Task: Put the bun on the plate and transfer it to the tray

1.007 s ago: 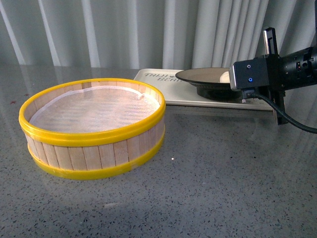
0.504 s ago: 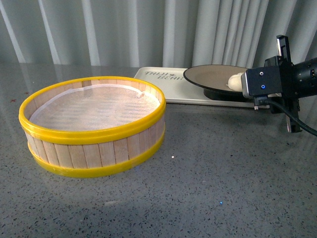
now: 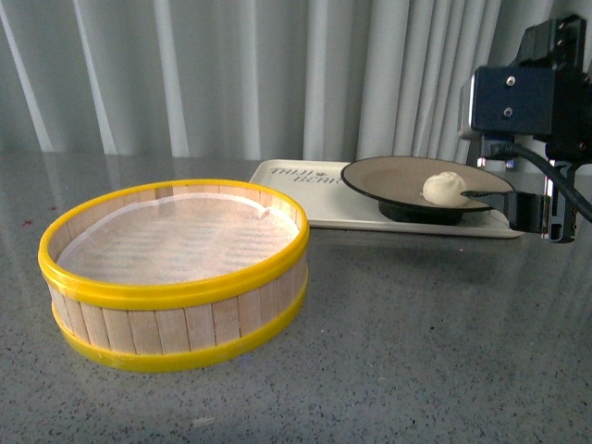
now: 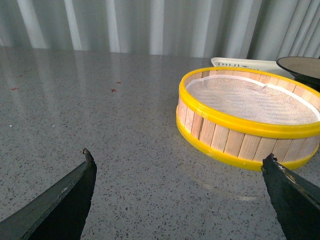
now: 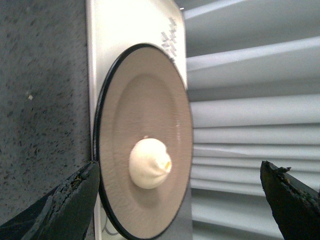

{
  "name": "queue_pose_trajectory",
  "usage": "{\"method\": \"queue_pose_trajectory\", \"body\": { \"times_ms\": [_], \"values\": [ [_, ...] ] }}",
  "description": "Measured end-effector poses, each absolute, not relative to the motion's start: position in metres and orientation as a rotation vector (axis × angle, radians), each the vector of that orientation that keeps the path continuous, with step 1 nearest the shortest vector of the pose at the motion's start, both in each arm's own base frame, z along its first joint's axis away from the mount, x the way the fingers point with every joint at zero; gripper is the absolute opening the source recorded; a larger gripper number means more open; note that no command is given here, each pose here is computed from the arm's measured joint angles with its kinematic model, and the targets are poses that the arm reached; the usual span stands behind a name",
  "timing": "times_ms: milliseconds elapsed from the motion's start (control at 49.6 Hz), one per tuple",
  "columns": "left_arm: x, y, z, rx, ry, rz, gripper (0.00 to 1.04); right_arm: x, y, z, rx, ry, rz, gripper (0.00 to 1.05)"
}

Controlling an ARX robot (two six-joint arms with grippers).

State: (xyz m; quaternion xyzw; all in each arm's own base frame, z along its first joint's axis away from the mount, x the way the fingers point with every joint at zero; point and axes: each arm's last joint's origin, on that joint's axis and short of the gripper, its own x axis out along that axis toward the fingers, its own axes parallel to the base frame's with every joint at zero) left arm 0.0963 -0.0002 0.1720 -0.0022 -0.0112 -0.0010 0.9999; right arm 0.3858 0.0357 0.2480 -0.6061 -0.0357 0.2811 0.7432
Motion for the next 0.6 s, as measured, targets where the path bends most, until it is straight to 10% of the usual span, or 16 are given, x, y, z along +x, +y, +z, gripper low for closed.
{"method": "queue_pose_trajectory", "body": {
  "times_ms": [322, 604],
  "values": [
    [0.096, 0.000, 0.172, -0.004, -0.023, -0.002, 0.98, 0.310, 0.056, 0.291, -0.926, -0.090, 0.413, 0.95],
    [0.096, 0.000, 0.172, -0.004, -0.023, -0.002, 0.98, 0.260, 0.031, 0.243, -0.124, -0.005, -0.001, 0.46]
  ]
}}
